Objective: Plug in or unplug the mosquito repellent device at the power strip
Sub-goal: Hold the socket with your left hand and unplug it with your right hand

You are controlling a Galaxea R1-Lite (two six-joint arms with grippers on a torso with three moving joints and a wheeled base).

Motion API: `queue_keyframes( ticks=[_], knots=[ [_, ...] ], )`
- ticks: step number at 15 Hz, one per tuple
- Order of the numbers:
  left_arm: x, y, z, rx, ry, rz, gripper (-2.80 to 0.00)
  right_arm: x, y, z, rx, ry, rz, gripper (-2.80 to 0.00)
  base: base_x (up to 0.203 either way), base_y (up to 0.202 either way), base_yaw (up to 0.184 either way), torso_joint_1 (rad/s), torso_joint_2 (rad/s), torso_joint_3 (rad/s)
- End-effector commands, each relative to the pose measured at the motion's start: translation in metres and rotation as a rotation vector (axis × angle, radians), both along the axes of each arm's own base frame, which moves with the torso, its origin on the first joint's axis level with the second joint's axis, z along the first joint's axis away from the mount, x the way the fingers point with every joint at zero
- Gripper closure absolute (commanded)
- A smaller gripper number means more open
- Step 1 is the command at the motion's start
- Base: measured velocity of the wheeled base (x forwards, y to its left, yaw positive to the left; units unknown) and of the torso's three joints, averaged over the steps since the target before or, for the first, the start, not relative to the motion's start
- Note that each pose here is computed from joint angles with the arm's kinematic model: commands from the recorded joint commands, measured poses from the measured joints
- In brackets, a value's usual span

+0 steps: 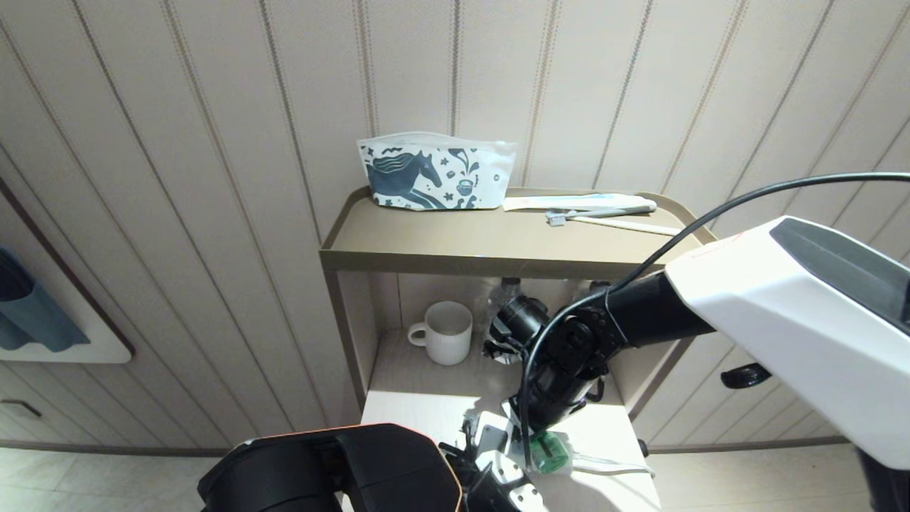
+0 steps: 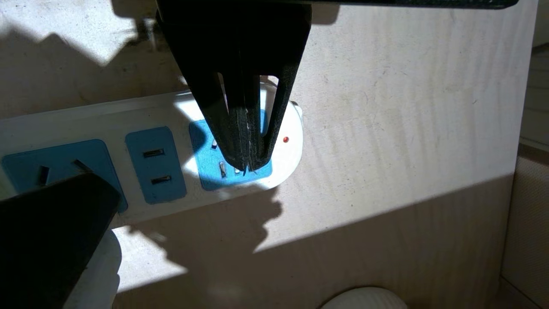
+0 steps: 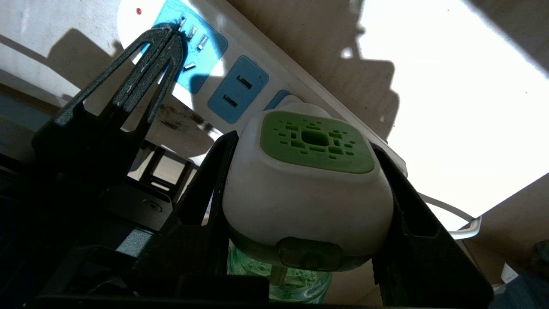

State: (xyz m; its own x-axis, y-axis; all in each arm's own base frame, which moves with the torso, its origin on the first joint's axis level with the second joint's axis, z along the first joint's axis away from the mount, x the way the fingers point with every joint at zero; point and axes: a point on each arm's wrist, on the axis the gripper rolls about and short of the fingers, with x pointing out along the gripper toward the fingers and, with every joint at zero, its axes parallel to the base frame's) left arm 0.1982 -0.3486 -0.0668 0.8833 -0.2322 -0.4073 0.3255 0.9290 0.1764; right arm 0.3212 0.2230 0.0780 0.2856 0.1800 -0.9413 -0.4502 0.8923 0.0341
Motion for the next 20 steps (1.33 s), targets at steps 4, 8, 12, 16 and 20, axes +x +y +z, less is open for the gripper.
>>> queue_keyframes(
  ticks=[4, 8, 12, 16, 20],
  knots=[
    [0.000, 0.000, 0.000, -0.003, -0.002, 0.001, 0.00, -0.005, 0.008, 0.010, 0.024, -0.022, 0.007, 0.00, 0.000, 0.000, 0.000, 0.000, 0.00, 0.000],
    [-0.001, 0.000, 0.000, -0.003, -0.003, 0.000, 0.00, -0.003, 0.024, -0.005, -0.065, -0.064, 0.006, 0.00, 0.000, 0.000, 0.000, 0.000, 0.00, 0.000],
    [-0.001, 0.000, -0.001, -0.004, -0.003, 0.000, 0.00, 0.000, 0.035, -0.019, -0.121, -0.077, 0.013, 0.00, 0.000, 0.000, 0.000, 0.000, 0.00, 0.000],
    [0.000, -0.001, 0.000, -0.011, -0.006, 0.002, 0.00, -0.001, 0.035, -0.026, -0.143, -0.072, 0.010, 0.00, 0.000, 0.000, 0.000, 0.000, 0.00, 0.000],
    [0.006, 0.000, 0.012, -0.051, -0.031, 0.024, 0.00, -0.001, 0.030, -0.023, -0.141, -0.071, -0.001, 0.00, 0.000, 0.000, 0.000, 0.000, 0.00, 0.000]
  ],
)
